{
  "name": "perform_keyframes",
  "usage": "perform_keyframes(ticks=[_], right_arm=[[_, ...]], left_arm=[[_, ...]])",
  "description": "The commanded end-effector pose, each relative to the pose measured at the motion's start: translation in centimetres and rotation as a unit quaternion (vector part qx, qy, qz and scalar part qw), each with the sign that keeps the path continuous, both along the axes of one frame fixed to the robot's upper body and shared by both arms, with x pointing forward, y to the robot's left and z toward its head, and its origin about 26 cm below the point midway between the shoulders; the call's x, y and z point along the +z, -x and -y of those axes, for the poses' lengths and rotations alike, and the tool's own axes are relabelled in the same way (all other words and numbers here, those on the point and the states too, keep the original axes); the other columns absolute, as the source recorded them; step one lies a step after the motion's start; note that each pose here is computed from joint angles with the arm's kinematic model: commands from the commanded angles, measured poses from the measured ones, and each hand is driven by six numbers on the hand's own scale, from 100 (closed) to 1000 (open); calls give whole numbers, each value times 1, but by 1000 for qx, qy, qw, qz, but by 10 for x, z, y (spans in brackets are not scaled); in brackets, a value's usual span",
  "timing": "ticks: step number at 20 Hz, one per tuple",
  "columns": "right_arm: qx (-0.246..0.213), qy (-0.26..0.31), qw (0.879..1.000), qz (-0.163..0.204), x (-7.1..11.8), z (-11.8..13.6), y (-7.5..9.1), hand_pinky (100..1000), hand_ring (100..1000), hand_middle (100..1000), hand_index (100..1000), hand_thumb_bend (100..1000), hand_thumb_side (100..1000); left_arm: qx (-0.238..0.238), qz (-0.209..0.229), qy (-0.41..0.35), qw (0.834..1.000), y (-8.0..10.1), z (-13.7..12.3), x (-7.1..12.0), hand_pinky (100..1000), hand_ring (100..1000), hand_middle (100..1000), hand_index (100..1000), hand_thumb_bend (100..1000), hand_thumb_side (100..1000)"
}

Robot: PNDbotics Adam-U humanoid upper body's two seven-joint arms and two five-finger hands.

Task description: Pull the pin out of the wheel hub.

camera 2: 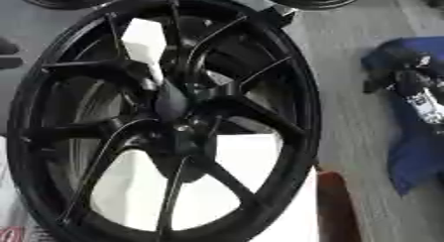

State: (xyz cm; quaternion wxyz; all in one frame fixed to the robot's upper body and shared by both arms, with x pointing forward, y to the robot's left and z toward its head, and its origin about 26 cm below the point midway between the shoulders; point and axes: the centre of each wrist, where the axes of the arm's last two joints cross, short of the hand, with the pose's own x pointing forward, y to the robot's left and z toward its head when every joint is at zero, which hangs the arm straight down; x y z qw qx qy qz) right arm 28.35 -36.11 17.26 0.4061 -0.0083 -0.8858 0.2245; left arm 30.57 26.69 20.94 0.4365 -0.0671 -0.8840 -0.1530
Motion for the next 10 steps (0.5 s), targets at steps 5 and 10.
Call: perform_keyframes(ticks=[5, 10], right_arm=[[-10, 13, 1000, 10, 7, 3, 3, 748, 599, 616, 827, 100, 599], [-19, 25, 1000, 4, 6, 6, 6, 747, 597, 615, 826, 100, 601]], left_arm=[[0, 43, -18, 999, 1, -1, 22, 779, 768, 649, 773, 100, 695], [5, 136, -130, 982, 1, -14, 77, 785, 769, 651, 778, 100, 560]])
